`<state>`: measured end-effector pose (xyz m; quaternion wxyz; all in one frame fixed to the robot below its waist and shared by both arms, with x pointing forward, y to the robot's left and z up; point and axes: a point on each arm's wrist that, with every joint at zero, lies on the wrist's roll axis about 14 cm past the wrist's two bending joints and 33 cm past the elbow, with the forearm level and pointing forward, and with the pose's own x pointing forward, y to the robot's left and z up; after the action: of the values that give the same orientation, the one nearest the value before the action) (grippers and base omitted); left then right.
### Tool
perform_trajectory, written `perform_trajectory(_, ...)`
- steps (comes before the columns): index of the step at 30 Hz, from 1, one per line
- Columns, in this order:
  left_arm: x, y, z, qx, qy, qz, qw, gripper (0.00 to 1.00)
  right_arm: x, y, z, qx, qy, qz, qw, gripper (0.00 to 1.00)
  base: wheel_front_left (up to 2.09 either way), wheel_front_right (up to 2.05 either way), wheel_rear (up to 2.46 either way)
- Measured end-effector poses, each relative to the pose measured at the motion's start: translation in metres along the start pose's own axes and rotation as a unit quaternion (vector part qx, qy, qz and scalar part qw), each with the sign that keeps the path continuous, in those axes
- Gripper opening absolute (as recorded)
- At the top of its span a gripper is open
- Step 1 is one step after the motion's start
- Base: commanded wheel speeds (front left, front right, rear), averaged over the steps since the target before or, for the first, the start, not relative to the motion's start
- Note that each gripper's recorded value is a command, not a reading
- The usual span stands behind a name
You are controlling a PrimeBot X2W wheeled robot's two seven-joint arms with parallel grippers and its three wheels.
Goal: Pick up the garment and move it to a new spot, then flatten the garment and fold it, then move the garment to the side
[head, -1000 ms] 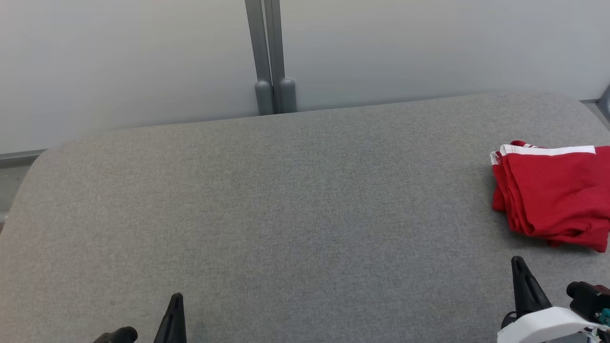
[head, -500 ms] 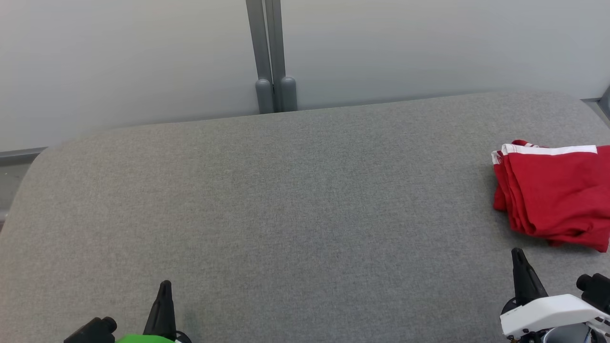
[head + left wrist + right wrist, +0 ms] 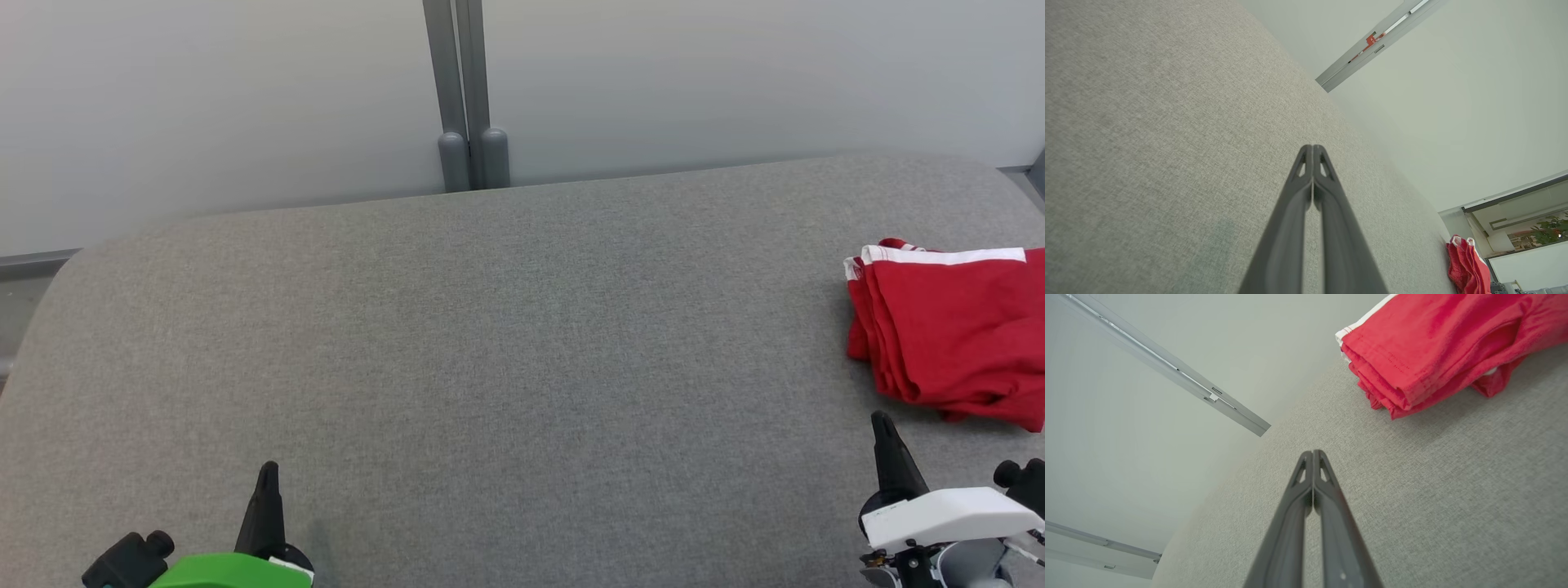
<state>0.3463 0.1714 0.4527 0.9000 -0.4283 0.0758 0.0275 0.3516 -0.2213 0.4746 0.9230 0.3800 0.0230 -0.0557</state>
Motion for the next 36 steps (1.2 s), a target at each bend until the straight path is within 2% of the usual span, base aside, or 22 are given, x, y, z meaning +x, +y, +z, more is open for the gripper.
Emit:
perform_trajectory(16, 0.009, -0.004, 0.013, -0.087, -0.008, -0.006, 0.996, 0.00, 0.008, 0.007, 0.000, 0.099, 0.005, 0.004, 0.995, 0.00, 0.00, 0.00, 0.00)
perform_trajectory(36, 0.018, -0.011, 0.027, -0.179, -0.017, -0.021, 0.984, 0.00, 0.017, 0.017, 0.002, 0.203, 0.010, 0.016, 0.979, 0.00, 0.00, 0.00, 0.00)
